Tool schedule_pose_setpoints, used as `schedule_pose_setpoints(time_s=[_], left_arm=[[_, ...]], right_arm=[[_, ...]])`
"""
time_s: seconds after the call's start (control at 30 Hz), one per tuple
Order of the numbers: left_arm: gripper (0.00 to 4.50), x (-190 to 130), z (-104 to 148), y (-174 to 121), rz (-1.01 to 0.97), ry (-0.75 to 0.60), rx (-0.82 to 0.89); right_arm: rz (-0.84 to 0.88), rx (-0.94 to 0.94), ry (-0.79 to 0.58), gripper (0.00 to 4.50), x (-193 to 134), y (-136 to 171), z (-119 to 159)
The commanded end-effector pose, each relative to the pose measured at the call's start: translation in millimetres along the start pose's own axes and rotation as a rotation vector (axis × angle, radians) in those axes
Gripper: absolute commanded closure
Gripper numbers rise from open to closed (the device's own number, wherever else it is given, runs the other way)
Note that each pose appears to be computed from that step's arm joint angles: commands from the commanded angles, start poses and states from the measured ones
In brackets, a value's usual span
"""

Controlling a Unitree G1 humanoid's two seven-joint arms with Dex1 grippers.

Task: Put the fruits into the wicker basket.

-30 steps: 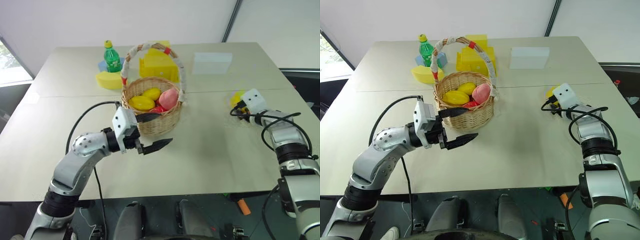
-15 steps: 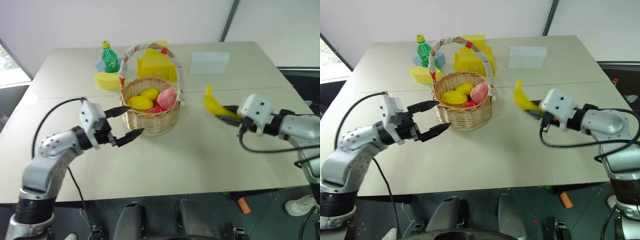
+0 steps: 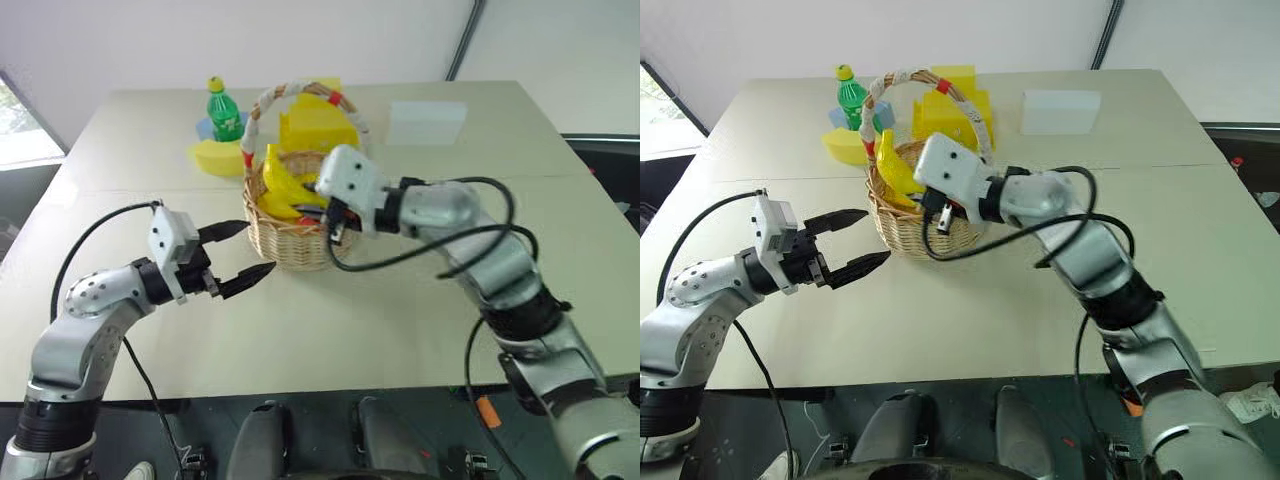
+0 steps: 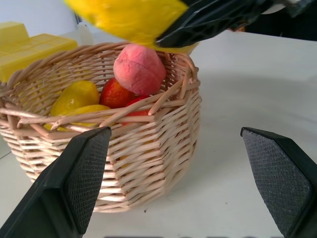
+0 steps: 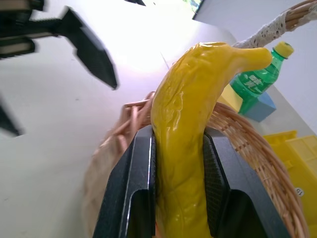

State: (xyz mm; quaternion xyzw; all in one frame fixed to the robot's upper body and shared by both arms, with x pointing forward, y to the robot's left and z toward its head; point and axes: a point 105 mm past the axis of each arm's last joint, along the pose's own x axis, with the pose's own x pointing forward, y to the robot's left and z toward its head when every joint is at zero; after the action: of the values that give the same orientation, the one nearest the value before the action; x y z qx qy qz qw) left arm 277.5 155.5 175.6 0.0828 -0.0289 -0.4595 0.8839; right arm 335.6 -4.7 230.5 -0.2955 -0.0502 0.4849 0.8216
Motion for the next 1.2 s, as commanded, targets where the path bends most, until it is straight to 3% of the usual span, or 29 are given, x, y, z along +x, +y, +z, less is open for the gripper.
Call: schedule_pose_setpoints(time_s=[0.03,0.13,0.33,0.43,0.5,0.57,0.7,0.93,1.2], left_arm=[[0.0,2.8,11.6,-9.9,-0.015,-0.043,0.021],[0.0,3.4,12.5,-13.3,-0.009,-0.051,0.016],[0.0,6.2,14.9,-14.1,0.002,-0.071,0.01],[0.0,8.7,17.0,-13.4,0.009,-0.091,0.001],[0.0,11.0,16.2,-14.3,0.006,-0.101,-0.013],[0.0,12.3,15.8,-13.8,0.01,-0.113,-0.025],[0.0,15.2,16.0,-13.4,-0.002,-0.124,-0.039],[0.0,23.5,17.8,-15.3,-0.03,-0.141,-0.044],[0.0,27.3,18.6,-23.9,-0.045,-0.157,-0.058]], right_arm=[[-0.077,-0.023,0.004,3.85,10.5,-17.1,6.6],[-0.093,-0.03,0.021,3.85,13.7,-23.0,-0.5],[-0.069,-0.084,-0.1,0.97,4.3,-17.3,20.2],[-0.045,-0.058,-0.171,0.97,-12.7,-12.5,32.0],[-0.015,0.041,-0.284,0.97,-50.9,-3.4,37.6],[-0.046,0.161,-0.306,0.97,-77.3,-0.9,27.3],[-0.144,0.303,-0.201,0.97,-98.6,1.1,-13.7],[-0.363,0.403,-0.145,0.97,-83.3,-26.9,-54.2],[-0.396,0.475,-0.232,0.97,-54.6,-37.4,-57.6]])
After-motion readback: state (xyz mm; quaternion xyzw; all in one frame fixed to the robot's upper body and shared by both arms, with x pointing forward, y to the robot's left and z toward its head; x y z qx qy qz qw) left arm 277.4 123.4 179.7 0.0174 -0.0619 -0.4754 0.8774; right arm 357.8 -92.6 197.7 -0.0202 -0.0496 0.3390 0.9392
